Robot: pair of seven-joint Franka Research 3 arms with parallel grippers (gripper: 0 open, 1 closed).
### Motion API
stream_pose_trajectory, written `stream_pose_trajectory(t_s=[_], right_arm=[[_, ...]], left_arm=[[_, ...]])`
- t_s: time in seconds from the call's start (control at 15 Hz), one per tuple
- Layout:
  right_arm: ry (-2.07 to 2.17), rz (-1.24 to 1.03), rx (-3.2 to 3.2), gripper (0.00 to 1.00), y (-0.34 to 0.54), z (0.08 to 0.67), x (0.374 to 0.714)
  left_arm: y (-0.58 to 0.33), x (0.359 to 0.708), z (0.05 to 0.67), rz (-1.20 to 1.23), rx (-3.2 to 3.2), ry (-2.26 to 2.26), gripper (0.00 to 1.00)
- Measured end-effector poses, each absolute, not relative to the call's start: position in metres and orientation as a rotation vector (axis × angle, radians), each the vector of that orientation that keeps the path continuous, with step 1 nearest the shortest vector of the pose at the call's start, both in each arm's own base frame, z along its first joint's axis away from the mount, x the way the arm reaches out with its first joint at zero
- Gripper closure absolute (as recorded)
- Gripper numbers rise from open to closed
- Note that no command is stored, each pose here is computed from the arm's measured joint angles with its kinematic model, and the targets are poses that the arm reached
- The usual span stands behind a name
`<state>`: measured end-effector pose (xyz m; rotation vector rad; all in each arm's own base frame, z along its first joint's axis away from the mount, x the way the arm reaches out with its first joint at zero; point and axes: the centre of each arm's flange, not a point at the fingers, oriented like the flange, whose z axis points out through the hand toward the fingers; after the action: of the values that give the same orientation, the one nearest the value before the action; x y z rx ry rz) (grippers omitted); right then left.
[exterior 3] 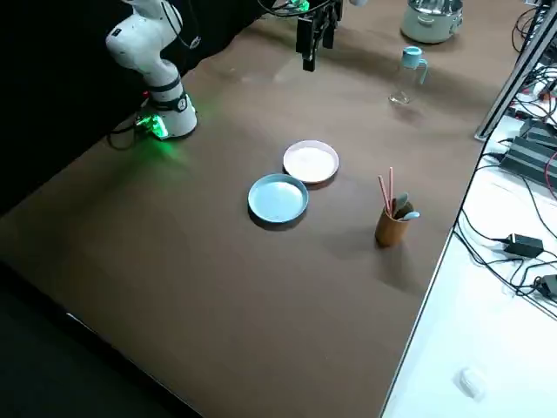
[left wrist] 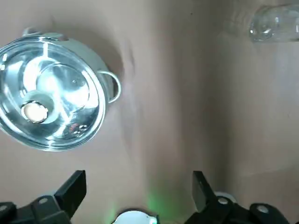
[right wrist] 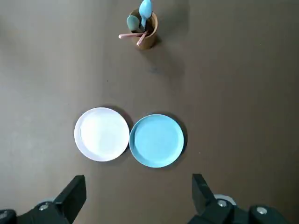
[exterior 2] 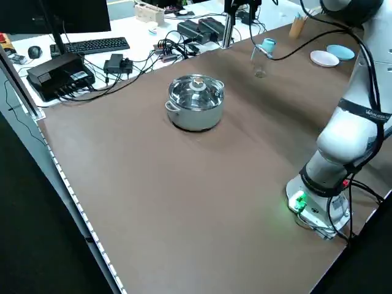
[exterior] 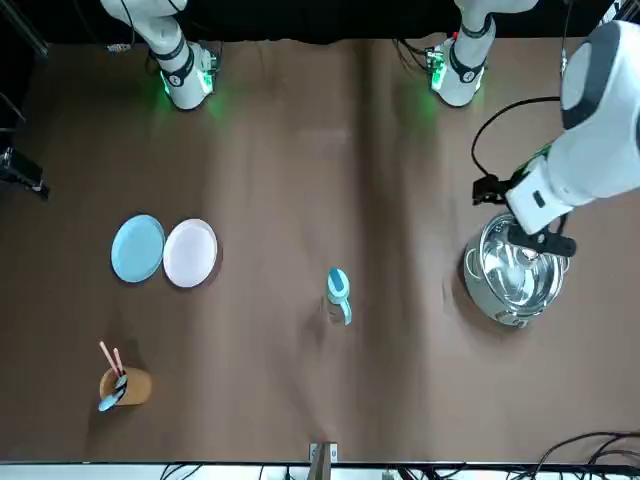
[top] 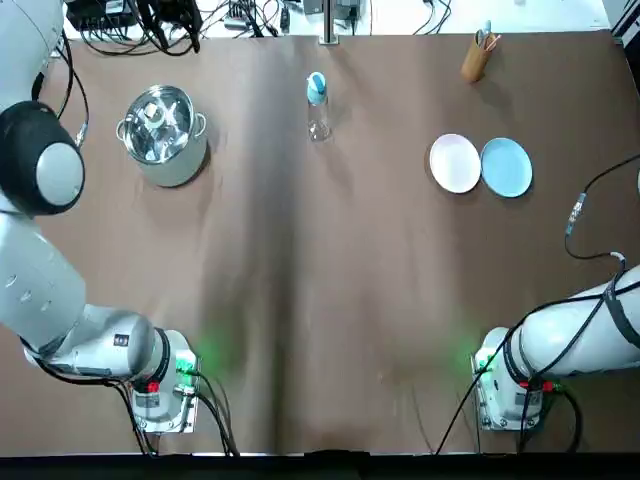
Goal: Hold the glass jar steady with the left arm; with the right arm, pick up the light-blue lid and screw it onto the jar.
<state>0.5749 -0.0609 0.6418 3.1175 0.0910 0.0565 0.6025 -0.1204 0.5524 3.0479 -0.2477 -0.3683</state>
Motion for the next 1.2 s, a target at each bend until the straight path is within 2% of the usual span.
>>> stream_pose_trajectory(t_s=[0.27,0.53,1.2], right_arm=[[0.074,0.061,3.117,0.00,-0.067,0.642,0.575],[0.067,0.099,3.112,0.00,-0.069,0.644,0.577],[-0.024,0.079,3.123,0.00,-0.060,0.638,0.578]], left_arm=[[-0.107,0.615,0.550,-0.375,3.120,-0.224,0.00],[-0.116,0.604,0.579,-0.310,3.165,-0.231,0.00],[-0.133,0.594,0.587,-0.322,3.167,-0.284,0.00]])
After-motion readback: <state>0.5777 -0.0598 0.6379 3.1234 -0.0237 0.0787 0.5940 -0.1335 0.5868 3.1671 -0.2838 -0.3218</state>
